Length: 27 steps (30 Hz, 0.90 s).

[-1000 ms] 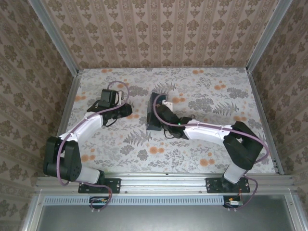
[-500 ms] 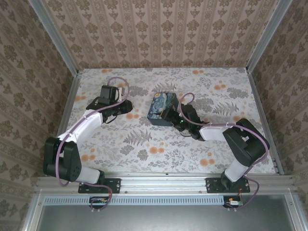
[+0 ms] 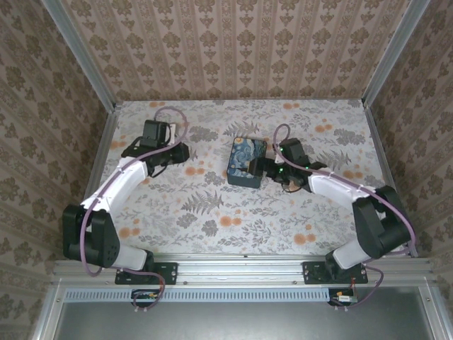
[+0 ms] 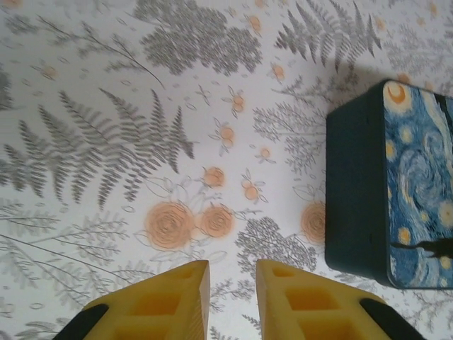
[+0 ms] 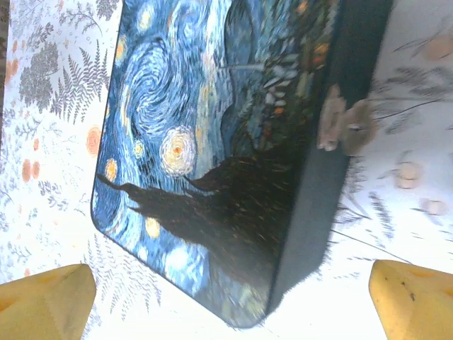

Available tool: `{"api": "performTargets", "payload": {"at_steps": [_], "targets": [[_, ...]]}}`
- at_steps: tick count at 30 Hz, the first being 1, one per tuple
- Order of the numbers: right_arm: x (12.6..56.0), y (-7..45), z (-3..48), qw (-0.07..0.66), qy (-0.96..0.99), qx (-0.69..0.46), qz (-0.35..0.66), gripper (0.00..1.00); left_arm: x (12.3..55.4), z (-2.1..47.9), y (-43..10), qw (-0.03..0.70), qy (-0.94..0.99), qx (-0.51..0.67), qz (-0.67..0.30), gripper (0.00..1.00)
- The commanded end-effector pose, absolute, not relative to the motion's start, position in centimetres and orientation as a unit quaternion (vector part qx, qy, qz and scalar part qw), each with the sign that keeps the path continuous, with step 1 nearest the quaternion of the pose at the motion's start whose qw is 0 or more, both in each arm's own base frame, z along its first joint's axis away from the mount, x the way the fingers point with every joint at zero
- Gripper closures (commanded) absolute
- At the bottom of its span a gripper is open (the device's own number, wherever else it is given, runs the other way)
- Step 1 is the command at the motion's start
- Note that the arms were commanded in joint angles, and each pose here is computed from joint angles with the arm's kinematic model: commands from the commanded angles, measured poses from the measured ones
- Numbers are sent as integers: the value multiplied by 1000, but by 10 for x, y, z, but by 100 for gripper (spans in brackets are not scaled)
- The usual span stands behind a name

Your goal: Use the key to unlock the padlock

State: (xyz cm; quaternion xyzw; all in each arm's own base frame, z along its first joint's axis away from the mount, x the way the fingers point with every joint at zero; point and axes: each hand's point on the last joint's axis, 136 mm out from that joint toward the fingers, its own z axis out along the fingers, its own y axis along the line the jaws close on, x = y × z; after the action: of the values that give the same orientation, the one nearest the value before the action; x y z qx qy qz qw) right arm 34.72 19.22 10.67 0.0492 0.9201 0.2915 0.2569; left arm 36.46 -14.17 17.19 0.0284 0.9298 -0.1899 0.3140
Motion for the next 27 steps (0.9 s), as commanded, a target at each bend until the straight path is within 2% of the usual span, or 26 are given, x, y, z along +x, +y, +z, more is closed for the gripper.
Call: {"api": "performTargets", "payload": {"at_steps": [1,3,6,8,10,13,16,18,21,22,24,27], "targets": [[335,153,111,273,942,-18,192,0,370,200,-122,366,916,44,-158,69],[350,128,127,355,926,-46,117,0,372,206,-112,414,899,79,-122,62],[377,76,160,485,874,-2,46,0,375,212,-82,490,864,106,-36,49],[386,44,165,532,846,27,27,0,377,201,-59,516,849,116,20,47],[391,8,154,531,845,64,-1,0,377,176,-32,515,849,100,61,46],[395,-9,133,536,842,49,-33,0,374,145,-19,542,832,93,73,45],[400,-5,116,571,820,28,-20,0,377,131,-21,578,811,82,47,44],[403,4,101,569,822,3,3,0,384,123,-21,591,802,76,47,44],[392,0,102,596,803,10,17,0,389,95,-21,589,803,80,39,37],[392,6,101,598,801,-4,25,0,393,103,-14,606,792,64,48,36],[395,7,99,583,812,-7,27,0,397,95,-10,573,817,57,31,0],[399,3,97,574,819,6,22,0,397,95,-7,573,817,47,46,0]]}}
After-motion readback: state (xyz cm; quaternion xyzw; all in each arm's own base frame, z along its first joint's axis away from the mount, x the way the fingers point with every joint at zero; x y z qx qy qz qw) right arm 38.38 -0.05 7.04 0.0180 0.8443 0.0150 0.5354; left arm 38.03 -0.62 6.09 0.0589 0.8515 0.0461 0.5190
